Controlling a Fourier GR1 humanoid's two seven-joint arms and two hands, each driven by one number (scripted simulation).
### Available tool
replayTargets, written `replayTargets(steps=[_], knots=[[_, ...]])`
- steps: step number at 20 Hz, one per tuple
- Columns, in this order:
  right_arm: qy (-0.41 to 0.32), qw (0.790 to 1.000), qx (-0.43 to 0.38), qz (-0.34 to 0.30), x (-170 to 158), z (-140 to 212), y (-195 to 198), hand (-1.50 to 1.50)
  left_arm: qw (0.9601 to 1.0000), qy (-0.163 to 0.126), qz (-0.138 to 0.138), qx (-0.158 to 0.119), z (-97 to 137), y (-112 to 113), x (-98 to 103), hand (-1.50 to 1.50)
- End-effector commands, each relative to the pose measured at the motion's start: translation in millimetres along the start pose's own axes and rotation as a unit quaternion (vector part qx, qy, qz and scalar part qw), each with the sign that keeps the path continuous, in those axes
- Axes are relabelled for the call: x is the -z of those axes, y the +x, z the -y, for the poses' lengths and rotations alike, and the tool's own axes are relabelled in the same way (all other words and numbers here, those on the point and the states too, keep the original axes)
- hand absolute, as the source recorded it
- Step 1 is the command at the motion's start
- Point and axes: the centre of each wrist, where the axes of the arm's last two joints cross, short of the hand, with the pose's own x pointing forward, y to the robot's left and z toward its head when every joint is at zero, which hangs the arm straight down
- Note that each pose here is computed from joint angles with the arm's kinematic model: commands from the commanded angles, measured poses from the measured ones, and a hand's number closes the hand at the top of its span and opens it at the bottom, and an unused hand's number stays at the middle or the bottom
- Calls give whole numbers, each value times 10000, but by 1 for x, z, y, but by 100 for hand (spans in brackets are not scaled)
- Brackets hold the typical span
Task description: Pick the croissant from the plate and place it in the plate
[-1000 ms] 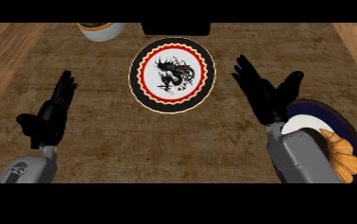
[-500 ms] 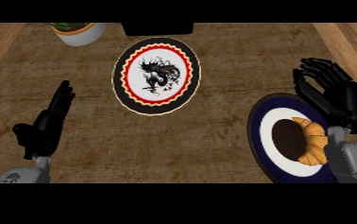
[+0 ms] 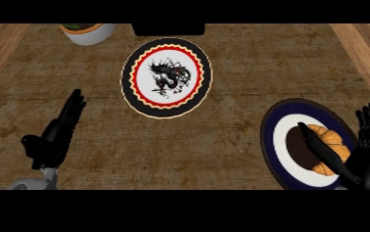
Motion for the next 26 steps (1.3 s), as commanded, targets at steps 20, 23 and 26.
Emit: replayTargets(steps=[20, 23, 26], knots=[[1339, 9244, -2809, -2207, -20, 89, 55, -150, 9999, -136, 70, -5, 4, 2, 14, 0], [1333, 9079, -3108, -2475, 1, 86, 53, -150, 9998, -205, 41, -16, 20, -10, 8, 0], [1347, 9050, -3091, -2593, -5, 84, 68, -150, 9999, -86, 16, -68, 10, 1, 13, 0]])
